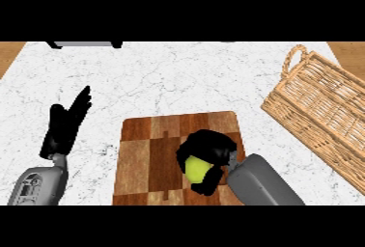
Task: Pick the pear from the cutting board and place it in the basket
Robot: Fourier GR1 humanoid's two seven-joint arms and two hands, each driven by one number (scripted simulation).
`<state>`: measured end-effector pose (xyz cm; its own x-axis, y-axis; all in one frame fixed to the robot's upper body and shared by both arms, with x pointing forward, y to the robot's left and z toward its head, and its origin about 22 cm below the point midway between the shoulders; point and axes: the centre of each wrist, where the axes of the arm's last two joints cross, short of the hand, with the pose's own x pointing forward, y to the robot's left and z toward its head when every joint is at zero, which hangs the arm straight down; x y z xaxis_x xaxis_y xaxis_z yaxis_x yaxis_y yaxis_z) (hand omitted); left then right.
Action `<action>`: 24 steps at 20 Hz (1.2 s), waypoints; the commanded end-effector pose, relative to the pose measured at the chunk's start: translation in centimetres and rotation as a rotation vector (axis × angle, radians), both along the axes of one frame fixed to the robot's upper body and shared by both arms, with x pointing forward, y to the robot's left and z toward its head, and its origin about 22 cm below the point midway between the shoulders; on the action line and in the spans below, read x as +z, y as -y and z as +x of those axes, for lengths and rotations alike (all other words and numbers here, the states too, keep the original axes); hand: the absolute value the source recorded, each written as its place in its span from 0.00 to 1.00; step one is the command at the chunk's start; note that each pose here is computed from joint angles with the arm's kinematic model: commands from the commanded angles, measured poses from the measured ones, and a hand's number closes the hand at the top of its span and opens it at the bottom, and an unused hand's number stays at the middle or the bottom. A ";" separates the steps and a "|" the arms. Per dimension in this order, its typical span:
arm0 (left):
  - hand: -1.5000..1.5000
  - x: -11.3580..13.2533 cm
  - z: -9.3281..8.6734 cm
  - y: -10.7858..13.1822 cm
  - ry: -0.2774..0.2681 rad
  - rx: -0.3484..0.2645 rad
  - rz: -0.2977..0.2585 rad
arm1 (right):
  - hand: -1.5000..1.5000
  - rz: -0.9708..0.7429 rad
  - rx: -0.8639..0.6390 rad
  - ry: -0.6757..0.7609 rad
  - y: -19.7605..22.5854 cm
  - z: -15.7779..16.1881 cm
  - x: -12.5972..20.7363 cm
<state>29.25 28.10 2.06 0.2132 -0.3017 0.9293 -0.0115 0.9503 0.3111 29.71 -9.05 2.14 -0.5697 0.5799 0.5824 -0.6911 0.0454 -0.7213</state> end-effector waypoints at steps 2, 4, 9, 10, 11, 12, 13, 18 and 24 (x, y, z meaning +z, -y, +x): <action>0.50 -0.2 -0.4 -0.3 -0.011 0.051 0.007 | 1.00 -0.248 -0.026 0.271 3.9 -3.9 -0.8; 0.50 -0.8 -1.0 -1.4 -0.022 0.064 0.004 | 1.00 -0.288 -0.044 0.402 4.0 -5.8 -0.4; 0.50 -1.0 -1.4 -0.4 -0.001 0.033 0.003 | 1.00 -0.232 -0.055 0.572 7.8 -11.8 2.4; 0.50 0.3 -1.4 -0.4 0.003 0.031 -0.011 | 1.00 -0.150 -0.136 0.516 7.1 -14.0 3.1; 0.50 -0.2 -1.3 -2.4 0.003 0.066 0.005 | 1.00 -0.100 -0.181 0.444 8.6 -14.6 3.1; 0.50 0.9 -0.4 -1.6 0.007 0.043 0.012 | 1.00 -0.047 -0.198 0.416 8.5 -14.8 4.9; 0.50 -0.1 -0.7 -1.7 0.009 0.042 -0.008 | 1.00 -0.026 -0.222 0.391 9.0 -15.4 4.9; 0.50 -0.1 -1.2 -1.0 -0.006 0.053 0.003 | 1.00 0.280 -0.278 0.332 9.5 -19.3 11.2; 0.50 0.4 -0.8 0.2 0.011 0.045 0.009 | 1.00 0.479 -0.401 0.371 10.5 -21.5 16.0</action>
